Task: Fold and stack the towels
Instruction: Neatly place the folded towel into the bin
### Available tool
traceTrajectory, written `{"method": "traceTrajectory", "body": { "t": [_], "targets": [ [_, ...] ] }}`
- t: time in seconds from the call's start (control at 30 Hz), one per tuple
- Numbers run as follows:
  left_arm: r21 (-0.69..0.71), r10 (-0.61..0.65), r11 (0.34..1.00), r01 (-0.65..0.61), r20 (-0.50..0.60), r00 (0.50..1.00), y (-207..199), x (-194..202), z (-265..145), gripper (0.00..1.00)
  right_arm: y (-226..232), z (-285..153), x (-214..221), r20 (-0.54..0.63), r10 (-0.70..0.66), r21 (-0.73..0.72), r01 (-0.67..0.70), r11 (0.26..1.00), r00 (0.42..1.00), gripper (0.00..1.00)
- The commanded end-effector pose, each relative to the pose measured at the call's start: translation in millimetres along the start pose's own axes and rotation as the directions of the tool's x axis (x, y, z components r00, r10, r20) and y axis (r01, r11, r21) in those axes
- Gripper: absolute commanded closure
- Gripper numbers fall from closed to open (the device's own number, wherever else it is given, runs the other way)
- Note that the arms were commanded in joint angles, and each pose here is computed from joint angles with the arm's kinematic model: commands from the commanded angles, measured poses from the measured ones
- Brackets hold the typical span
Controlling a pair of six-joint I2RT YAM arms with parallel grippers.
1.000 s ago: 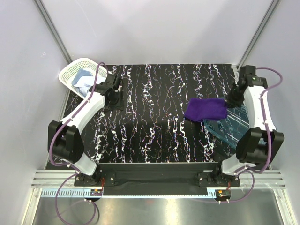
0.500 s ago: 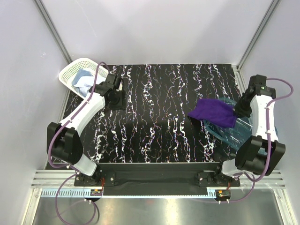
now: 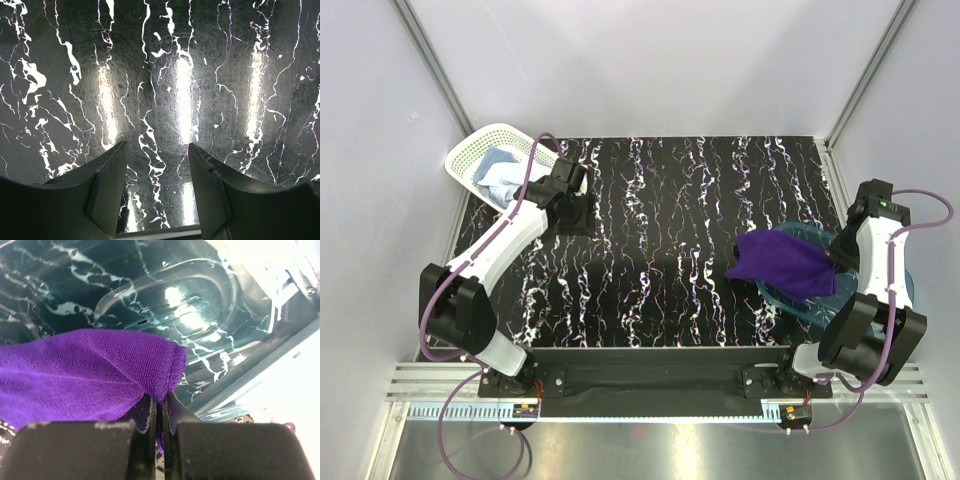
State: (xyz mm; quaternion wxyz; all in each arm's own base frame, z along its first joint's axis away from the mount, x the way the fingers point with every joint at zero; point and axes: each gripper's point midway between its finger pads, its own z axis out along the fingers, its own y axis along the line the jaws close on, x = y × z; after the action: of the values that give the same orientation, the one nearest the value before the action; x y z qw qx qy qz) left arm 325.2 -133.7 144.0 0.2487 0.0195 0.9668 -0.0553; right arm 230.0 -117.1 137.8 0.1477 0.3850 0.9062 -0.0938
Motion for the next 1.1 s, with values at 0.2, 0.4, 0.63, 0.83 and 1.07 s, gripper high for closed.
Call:
{"method": "traceTrajectory", "body": {
  "t": [0.2,0.4,0.63,0.83,1.07],
  "targets": [
    [0.046,0.009,0.999,-0.012,0.071,0.997,-7.1,-13.1,-14.9,0.43,-28.7,8.3,-19.0,0.067,0.071,0.142,-0.080,0.987,0.995,1.00],
    [0.057,0.010,0.998,-0.014,0.070,0.997,-9.3,-14.1,-16.0,0.43,-34.2,27.0,-15.6,0.034,0.086,0.179,-0.091,0.980,0.996,1.00],
    [0.072,0.012,0.997,-0.018,0.080,0.997,-11.7,-14.9,-20.6,0.43,-54.5,34.3,-22.2,0.072,0.136,0.247,-0.150,0.957,0.988,1.00],
    [0.088,0.014,0.996,-0.022,0.096,0.995,-14.8,-15.9,-25.8,0.43,-68.5,39.3,-26.0,0.115,0.175,0.275,-0.201,0.940,0.978,1.00],
    [0.135,0.020,0.990,-0.032,0.094,0.995,-26.0,-16.5,-29.1,0.43,-83.2,39.7,-32.0,0.159,0.213,0.311,-0.253,0.916,0.964,1.00]
  ]
}}
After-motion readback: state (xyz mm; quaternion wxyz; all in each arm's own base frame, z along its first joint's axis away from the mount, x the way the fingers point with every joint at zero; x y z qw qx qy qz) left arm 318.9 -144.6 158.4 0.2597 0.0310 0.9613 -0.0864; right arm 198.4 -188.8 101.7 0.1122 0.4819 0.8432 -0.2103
